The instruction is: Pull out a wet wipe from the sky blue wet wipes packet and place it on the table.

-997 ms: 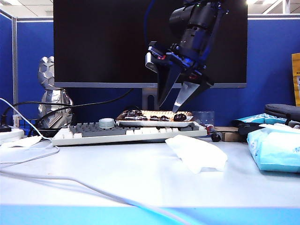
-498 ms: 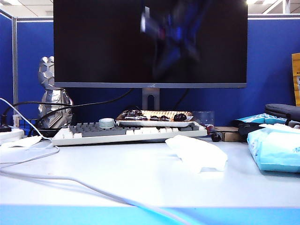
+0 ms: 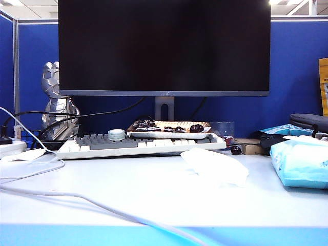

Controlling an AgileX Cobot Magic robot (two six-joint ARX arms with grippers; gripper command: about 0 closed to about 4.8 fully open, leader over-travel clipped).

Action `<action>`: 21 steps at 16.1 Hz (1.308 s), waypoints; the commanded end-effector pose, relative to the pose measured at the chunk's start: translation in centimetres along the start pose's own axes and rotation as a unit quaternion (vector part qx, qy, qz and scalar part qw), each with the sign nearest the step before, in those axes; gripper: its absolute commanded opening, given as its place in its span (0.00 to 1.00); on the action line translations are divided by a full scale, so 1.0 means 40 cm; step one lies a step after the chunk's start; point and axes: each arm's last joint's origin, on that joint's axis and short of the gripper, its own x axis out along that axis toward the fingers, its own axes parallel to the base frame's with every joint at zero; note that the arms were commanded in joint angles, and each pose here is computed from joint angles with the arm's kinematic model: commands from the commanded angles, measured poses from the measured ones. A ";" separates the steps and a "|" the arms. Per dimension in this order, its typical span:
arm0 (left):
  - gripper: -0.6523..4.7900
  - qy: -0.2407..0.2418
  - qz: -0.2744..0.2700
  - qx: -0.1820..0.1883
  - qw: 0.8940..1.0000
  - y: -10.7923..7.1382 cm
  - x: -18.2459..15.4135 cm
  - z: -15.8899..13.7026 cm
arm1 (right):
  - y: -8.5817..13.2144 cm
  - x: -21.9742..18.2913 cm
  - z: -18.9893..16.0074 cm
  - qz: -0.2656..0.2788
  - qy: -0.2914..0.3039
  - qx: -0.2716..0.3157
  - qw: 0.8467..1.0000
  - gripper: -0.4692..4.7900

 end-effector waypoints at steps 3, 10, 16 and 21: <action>0.11 0.005 0.000 -0.001 1.000 0.000 0.000 -0.003 | 0.096 -0.388 0.044 -0.005 -0.163 -0.021 0.986 0.08; 0.11 0.005 0.000 -0.001 1.000 0.000 0.000 -0.003 | 0.235 -0.975 -0.163 -0.083 -0.395 -0.035 0.914 0.08; 0.11 0.005 0.000 -0.001 1.000 0.000 0.000 -0.003 | 0.267 -1.105 -0.323 -0.129 -0.381 -0.047 0.914 0.08; 0.11 0.005 0.000 -0.001 1.000 0.000 0.000 -0.003 | 0.229 -0.978 -0.316 -0.192 -0.328 -0.074 0.922 0.08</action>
